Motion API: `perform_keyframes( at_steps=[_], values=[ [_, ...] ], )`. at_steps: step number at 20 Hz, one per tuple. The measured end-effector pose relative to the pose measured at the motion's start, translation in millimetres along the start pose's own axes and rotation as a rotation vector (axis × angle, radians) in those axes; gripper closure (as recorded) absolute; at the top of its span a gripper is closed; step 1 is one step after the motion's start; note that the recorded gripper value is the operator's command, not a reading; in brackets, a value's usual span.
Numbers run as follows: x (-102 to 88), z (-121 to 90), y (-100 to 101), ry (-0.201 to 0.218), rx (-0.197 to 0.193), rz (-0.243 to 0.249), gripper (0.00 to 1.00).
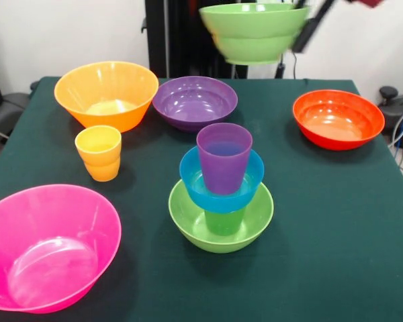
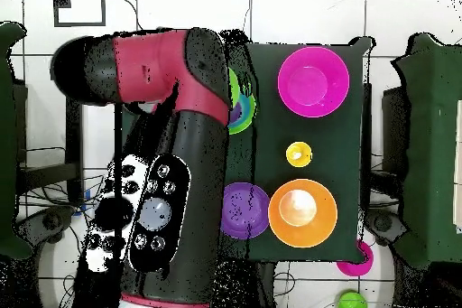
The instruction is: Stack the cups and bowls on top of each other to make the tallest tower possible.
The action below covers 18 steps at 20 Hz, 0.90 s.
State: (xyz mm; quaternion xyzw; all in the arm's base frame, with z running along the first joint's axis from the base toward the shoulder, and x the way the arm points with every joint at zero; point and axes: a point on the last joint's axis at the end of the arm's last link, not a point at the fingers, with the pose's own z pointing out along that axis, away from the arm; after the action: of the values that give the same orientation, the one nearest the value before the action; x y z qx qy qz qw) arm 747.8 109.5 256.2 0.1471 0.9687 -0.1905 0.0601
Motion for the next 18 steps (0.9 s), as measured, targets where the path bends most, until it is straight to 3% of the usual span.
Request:
perform_keyframes(
  at_steps=[7,12,18],
  values=[
    [-4.3,17.4,-22.7,0.007,0.044,0.002,1.0],
    [0.4,20.9,-17.4,0.031,0.045,-0.01,1.0],
    [15.2,35.7,-5.1,0.131,0.051,-0.029,1.0]
  ],
)
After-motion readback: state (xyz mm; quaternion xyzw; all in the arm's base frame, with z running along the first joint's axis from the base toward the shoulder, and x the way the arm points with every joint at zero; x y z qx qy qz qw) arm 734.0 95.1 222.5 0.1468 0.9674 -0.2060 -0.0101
